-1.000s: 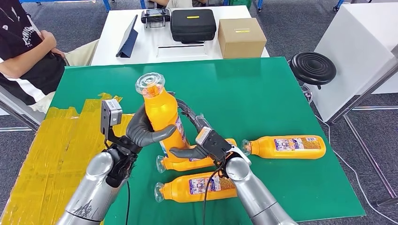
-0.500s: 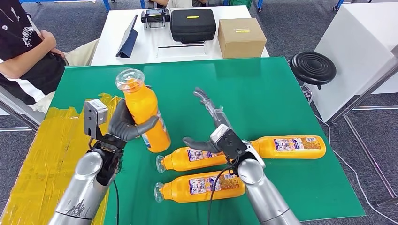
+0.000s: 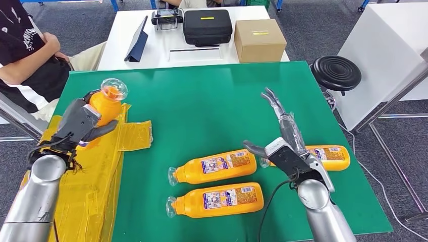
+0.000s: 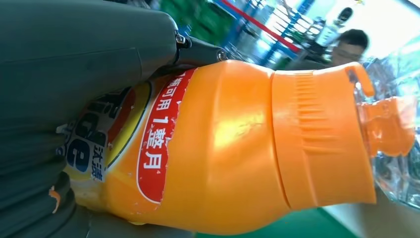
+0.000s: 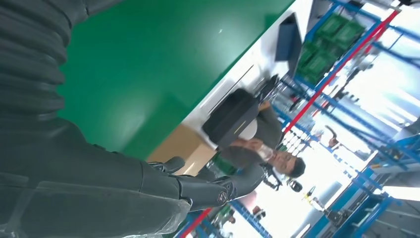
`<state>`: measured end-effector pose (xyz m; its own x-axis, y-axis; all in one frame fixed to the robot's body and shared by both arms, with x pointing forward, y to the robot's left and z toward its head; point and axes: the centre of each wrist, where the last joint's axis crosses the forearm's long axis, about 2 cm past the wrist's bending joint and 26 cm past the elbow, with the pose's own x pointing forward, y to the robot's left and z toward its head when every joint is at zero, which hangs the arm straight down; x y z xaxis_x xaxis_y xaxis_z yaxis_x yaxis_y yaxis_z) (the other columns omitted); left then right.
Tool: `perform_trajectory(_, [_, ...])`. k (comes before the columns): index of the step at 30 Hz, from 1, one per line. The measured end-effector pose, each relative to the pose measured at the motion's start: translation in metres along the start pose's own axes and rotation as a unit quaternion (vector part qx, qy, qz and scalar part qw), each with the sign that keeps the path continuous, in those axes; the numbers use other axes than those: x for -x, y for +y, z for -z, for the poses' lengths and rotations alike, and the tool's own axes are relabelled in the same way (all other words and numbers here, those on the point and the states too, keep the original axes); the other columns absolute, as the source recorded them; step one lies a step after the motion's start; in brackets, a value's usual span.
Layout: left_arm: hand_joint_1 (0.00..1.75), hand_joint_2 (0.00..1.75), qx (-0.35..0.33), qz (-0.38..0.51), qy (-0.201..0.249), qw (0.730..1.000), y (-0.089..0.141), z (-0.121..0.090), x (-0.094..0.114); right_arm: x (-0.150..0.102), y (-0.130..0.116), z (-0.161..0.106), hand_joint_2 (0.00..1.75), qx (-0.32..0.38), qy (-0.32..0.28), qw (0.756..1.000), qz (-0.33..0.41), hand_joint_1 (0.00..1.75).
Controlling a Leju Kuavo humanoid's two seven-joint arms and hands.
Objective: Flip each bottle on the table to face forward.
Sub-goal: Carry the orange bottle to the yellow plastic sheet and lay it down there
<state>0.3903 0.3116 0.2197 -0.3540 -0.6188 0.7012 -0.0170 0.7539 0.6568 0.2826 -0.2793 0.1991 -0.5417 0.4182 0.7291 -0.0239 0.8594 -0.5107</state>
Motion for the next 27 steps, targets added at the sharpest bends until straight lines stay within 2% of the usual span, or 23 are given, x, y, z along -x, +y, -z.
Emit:
perform_trajectory(6, [1.75, 1.75, 0.015, 0.095, 0.036, 0.995, 0.028, -0.008, 0.02, 0.006, -0.014, -0.004, 1.75, 0.006, 0.012, 1.0, -0.027, 0.0])
perform_trajectory(10, [1.75, 1.75, 0.024, 0.126, 0.048, 0.991, 0.038, -0.009, 0.026, 0.007, -0.017, -0.005, 1.75, 0.008, 0.015, 0.999, -0.035, 0.0])
perform_trajectory(15, [1.75, 1.75, 0.072, 0.195, 0.077, 0.975, 0.049, -0.009, 0.034, 0.009, -0.023, -0.006, 1.75, 0.008, 0.031, 0.998, -0.055, 0.0])
perform_trajectory(21, [1.75, 1.75, 0.166, 0.251, 0.088, 0.95, 0.047, -0.008, 0.047, 0.011, -0.03, -0.007, 1.75, 0.016, 0.044, 0.997, -0.066, 0.0])
perform_trajectory(27, [1.75, 1.75, 0.232, 0.255, 0.093, 0.934, 0.025, -0.012, 0.059, 0.013, -0.032, -0.007, 1.75, 0.018, 0.05, 0.996, -0.065, 0.0])
